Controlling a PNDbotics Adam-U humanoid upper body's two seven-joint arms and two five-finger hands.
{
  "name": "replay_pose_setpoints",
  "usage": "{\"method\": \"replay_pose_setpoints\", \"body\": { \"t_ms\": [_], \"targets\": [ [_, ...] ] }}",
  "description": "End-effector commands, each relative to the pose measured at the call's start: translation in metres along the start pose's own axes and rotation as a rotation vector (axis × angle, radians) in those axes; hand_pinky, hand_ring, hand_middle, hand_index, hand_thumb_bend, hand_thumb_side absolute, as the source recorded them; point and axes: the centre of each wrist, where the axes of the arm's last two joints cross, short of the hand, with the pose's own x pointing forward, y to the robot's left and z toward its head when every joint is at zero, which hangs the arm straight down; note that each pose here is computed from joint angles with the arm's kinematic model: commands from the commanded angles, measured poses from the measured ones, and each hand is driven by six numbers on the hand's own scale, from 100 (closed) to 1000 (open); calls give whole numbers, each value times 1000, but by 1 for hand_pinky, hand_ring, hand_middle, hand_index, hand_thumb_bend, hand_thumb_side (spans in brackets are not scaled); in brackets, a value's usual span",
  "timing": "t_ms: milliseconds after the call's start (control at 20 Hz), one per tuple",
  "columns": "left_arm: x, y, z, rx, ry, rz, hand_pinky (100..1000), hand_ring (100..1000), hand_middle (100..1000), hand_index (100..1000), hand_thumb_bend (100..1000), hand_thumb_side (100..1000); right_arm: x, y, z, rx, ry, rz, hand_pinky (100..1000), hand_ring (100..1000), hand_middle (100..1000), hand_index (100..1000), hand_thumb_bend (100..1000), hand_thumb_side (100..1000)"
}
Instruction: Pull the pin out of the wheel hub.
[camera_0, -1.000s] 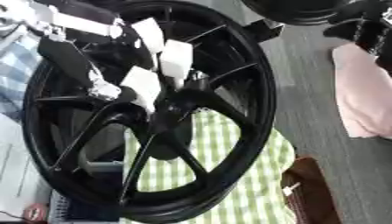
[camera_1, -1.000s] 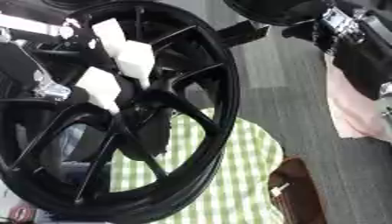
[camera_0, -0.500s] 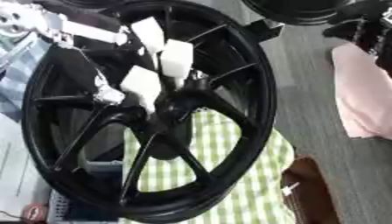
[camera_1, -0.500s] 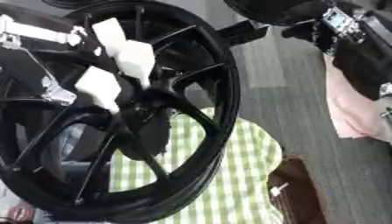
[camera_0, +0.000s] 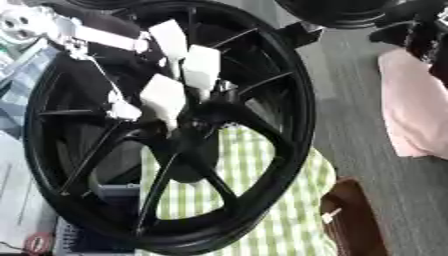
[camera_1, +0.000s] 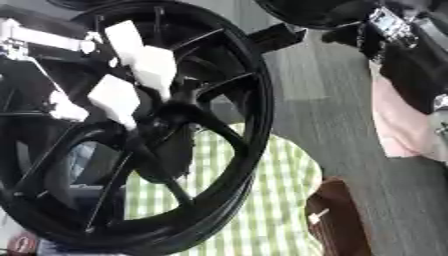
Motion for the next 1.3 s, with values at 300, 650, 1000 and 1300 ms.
{"method": "replay_pose_setpoints", "body": {
  "t_ms": [300, 650, 1000, 1300],
  "targets": [
    [4, 15, 12, 84, -11, 11, 727, 575, 433, 626, 127, 143, 10, -2, 0, 3, -26, 22, 957, 758, 716, 737, 100, 678],
    [7, 17, 19, 170, -42, 50, 667, 501, 312, 516, 100, 121, 9, -2, 1, 0, -18, 20, 958, 759, 716, 738, 100, 685],
    [9, 20, 43, 275, -31, 81, 641, 462, 233, 419, 100, 158, 9, -3, 2, -5, -11, 22, 958, 759, 717, 738, 100, 684],
    [13, 26, 70, 408, -32, 106, 621, 435, 189, 371, 100, 181, 8, -4, 3, -12, -9, 22, 958, 759, 717, 738, 100, 684]
  ]
}}
